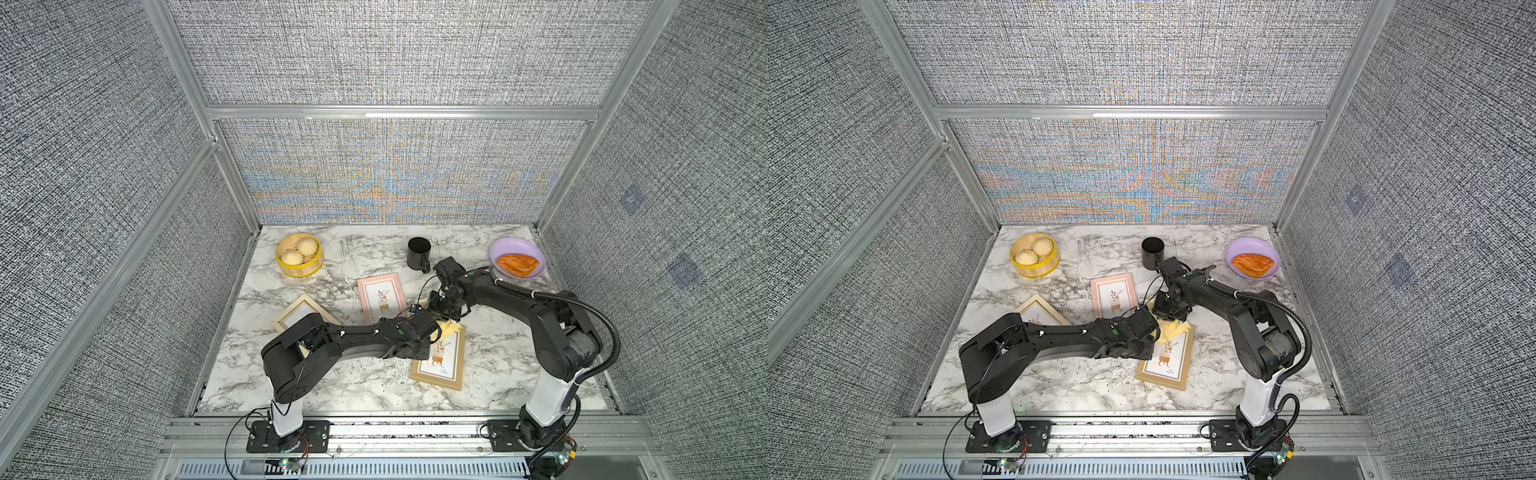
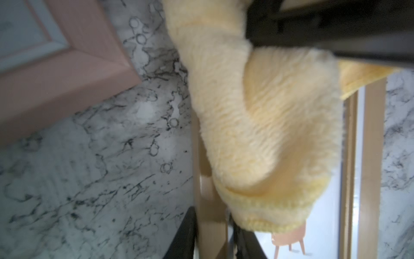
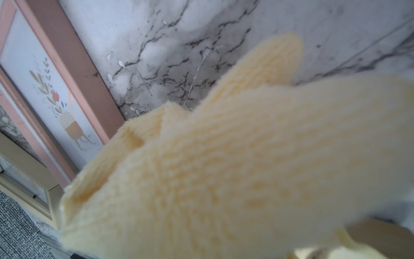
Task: Wipe the picture frame with a cloth
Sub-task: Wipe the dirt from the picture frame.
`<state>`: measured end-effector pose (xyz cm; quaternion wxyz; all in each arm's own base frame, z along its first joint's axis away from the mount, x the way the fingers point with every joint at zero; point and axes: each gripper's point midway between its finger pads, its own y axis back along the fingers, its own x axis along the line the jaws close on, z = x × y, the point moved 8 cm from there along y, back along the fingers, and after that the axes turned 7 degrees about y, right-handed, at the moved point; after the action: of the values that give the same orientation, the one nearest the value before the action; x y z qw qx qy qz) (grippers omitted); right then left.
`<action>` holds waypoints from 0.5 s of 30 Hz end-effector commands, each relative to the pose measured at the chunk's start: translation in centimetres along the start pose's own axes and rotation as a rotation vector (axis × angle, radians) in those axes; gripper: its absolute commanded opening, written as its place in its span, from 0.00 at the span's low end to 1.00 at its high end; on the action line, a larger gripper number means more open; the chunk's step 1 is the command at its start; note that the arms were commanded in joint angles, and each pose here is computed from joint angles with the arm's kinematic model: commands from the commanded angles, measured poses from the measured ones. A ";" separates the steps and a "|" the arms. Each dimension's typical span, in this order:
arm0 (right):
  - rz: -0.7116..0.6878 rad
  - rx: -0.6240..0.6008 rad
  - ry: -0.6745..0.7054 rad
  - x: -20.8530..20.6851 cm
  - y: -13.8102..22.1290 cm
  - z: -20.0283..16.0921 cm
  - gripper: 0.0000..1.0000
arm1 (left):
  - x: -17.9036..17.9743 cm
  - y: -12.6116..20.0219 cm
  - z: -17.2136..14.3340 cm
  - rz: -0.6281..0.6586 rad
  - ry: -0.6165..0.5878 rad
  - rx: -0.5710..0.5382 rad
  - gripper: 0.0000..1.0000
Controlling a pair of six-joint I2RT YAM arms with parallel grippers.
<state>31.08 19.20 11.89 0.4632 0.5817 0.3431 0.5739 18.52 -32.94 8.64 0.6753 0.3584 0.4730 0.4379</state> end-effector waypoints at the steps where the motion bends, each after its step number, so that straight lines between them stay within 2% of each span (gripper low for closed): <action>1: -0.040 0.026 -0.025 -1.7 0.3 -0.6 0.00 | 3.2 -0.2 -1.8 0.184 0.007 0.086 0.05; 8: -0.091 0.023 -0.097 -7.3 2.8 -1.7 0.00 | 3.4 -0.2 -1.8 0.196 0.019 0.080 0.03; 11: -0.083 0.033 -0.067 -7.2 2.9 -1.6 0.00 | 3.4 -0.2 -1.8 0.199 0.019 0.080 0.02; 15: -0.046 0.033 -0.018 -4.8 2.1 -1.2 0.00 | 3.4 0.0 -1.7 0.212 0.019 0.072 0.01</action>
<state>29.12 12.92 11.95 0.4890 0.5891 0.3524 0.5382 18.52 -32.76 8.63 0.6700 0.3555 0.4750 0.4461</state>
